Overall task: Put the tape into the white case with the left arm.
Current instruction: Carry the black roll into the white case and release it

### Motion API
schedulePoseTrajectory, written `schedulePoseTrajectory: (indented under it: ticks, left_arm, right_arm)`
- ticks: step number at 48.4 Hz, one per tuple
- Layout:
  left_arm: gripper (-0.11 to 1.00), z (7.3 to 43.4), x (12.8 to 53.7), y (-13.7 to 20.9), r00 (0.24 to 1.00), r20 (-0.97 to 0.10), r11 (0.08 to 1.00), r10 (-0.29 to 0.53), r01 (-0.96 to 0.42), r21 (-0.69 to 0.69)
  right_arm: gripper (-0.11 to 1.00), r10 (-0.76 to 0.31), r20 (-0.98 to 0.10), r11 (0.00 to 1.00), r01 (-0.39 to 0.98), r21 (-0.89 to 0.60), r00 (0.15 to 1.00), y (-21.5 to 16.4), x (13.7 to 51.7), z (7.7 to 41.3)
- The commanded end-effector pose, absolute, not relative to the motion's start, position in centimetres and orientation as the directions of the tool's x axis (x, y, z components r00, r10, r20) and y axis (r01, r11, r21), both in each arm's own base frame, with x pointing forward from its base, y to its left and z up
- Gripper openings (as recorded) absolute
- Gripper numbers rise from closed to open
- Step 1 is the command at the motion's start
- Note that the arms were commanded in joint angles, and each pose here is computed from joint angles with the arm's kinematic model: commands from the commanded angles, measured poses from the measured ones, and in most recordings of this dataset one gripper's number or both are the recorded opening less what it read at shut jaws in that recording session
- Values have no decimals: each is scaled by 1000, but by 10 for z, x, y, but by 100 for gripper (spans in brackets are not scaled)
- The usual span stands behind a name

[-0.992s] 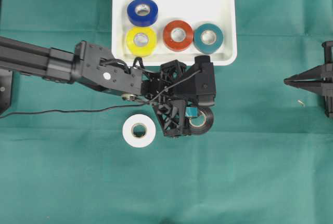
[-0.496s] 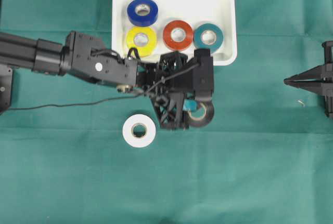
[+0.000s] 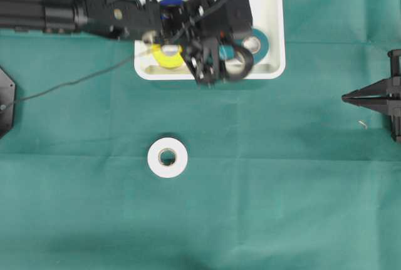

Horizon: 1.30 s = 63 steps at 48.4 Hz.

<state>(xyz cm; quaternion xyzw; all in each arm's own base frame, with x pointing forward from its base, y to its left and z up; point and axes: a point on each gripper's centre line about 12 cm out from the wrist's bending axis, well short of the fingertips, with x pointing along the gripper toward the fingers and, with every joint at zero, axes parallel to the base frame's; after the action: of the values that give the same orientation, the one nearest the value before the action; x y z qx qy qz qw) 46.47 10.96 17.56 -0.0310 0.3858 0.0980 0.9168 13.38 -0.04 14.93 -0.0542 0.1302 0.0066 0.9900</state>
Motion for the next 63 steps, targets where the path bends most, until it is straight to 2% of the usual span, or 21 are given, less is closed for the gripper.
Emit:
schedulePoseTrajectory:
  ticks: [1, 12, 25, 60, 63]
  left_arm:
    - [25, 200, 459, 128, 714, -673, 972, 194, -233, 33]
    - [25, 198, 446, 167, 694, -673, 951, 256, -306, 46]
    - [25, 184, 429, 196, 654, -697, 928, 294, -370, 45]
    - [26, 182, 429, 197, 664, -684, 926, 301, -375, 44]
    - [38, 181, 429, 195, 665, -685, 928, 298, -370, 44]
  right_arm:
    - [-9, 0, -244, 994, -27, -107, 970, 0, 136, 154]
    - [-9, -1, -244, 994, -26, -107, 970, 0, 136, 154]
    - [-9, 0, -244, 994, -27, -107, 970, 0, 136, 153]
    - [-9, 1, -242, 994, -28, -109, 970, 0, 136, 154]
    - [-9, 1, -241, 994, -28, -109, 971, 0, 136, 154]
